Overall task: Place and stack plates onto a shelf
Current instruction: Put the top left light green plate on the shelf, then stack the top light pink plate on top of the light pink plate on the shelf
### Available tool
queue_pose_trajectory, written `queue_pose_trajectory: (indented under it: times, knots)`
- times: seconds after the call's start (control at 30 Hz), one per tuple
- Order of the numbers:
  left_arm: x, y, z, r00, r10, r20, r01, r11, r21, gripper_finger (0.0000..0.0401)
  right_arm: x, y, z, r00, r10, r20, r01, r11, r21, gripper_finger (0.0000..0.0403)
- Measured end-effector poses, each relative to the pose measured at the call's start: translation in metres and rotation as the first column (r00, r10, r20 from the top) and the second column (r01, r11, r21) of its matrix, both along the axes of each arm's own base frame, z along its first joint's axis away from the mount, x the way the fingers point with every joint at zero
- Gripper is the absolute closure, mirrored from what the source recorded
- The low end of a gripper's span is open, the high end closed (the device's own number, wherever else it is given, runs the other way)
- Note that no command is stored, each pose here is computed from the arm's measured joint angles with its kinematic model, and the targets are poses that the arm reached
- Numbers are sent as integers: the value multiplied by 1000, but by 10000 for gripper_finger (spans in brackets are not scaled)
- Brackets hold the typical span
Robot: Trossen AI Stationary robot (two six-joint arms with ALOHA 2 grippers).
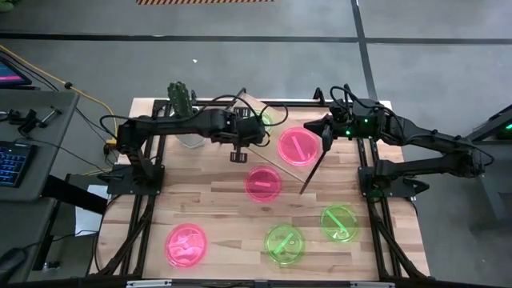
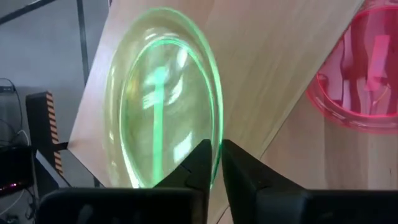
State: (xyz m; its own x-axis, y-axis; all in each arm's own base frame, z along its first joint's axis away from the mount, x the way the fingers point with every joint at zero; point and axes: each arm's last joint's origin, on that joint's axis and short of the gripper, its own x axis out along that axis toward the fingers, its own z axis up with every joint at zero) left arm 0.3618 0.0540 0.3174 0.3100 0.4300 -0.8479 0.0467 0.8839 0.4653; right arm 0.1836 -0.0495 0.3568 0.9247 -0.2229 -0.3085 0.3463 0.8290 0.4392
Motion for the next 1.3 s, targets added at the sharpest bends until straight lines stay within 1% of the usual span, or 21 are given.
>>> queue_pose_trajectory:
  times: [0.27,0.37,0.47,0.5,0.57,0.6,0.67,0.73,0.8,0.87,0.97,1.1,1.17,1.23,1.3]
  knots:
    - [0,1,0,1000,14,6,-14,1000,-5,298,0,0,0,1000,8,-1,-8,1000,-3,403]
    - [-1,0,1,999,39,10,-39,999,-17,272,0,0,0,1000,9,-1,-9,1000,-5,403]
    - [-5,-2,11,996,90,14,-90,995,-47,254,0,0,0,1000,9,-1,-9,1000,-5,403]
    - [-7,-2,14,993,115,27,-113,991,-76,250,0,0,0,1000,9,-1,-9,1000,-5,403]
    - [-12,-3,21,984,164,69,-149,971,-189,246,0,0,0,1000,10,-1,-10,1000,-4,403]
    - [-14,-2,25,978,182,100,-151,955,-256,245,0,0,0,1000,9,-1,-9,1000,-4,403]
    - [-17,-1,40,957,200,210,-112,923,-367,246,-1,0,0,1000,10,-3,-10,1000,-4,403]
    - [-20,1,51,919,214,332,-59,905,-420,248,-3,1,0,1000,14,-12,-14,1000,-14,403]
    - [-24,3,61,860,227,458,-4,899,-438,250,-7,2,-1,999,17,-30,-18,1000,-21,403]
    - [-31,5,70,781,243,575,50,894,-446,251,-12,4,0,999,19,-41,-20,1000,-18,403]
    - [-45,7,78,655,275,704,118,883,-455,251,-24,7,1,998,22,-51,-23,1000,-15,403]
    - [-62,6,74,501,326,802,173,870,-462,250,-40,11,6,999,25,-34,-26,999,-28,403]
    - [-71,5,69,435,357,827,197,858,-474,250,-48,14,9,1000,28,-9,-28,999,-44,403]
    - [-77,4,62,381,395,836,217,841,-496,251,-54,15,12,1000,28,13,-27,998,-52,403]
    - [-82,3,55,339,435,834,235,819,-523,252,-58,16,14,999,28,28,-26,998,-57,403]
